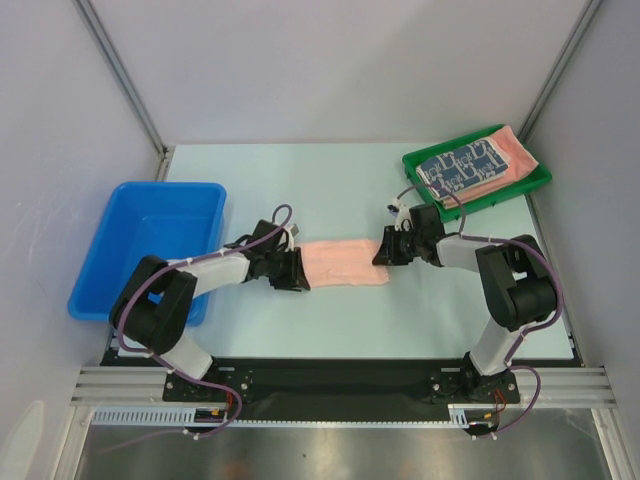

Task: Fold and stack the towels
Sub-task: Neatly place the folded towel into the bin

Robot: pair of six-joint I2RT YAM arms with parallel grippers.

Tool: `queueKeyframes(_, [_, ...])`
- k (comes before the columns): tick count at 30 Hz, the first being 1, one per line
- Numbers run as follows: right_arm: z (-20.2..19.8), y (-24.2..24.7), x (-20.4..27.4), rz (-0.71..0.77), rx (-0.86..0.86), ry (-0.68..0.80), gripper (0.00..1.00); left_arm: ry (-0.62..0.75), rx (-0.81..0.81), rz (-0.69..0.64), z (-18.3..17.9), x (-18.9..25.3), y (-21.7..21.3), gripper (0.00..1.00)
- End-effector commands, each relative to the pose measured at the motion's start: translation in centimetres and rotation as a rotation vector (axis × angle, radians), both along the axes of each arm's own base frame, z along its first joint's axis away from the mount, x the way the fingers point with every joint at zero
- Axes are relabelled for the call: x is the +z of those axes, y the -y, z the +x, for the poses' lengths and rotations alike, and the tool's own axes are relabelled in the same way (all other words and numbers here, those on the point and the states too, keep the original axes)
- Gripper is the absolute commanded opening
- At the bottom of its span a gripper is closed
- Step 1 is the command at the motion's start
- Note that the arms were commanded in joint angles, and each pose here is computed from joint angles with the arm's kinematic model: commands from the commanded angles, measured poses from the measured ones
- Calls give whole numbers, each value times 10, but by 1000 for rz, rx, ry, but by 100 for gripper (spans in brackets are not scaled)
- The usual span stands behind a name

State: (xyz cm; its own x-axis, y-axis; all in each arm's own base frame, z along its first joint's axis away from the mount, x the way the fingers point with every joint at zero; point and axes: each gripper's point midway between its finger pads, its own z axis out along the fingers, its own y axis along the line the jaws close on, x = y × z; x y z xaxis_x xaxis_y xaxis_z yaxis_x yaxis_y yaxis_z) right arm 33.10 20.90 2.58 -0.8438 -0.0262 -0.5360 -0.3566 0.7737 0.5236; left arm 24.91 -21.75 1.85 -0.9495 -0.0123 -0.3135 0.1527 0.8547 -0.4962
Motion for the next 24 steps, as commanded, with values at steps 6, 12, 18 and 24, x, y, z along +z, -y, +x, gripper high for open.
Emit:
queueKeyframes(6, [10,20,12,-11,-23,3,0,-39,69,111,-13,-15,-25,36])
queueKeyframes(12, [16,29,45,-97,-11,40,0,166,74,46,29,82,-13,41])
queueKeyframes(18, [35,48,83,-249,23,91,0,363,78,145,59,169,-38,46])
queueKeyframes(24, [74,68,132,-379,28,182,0,377,57,170,62,153,-50,46])
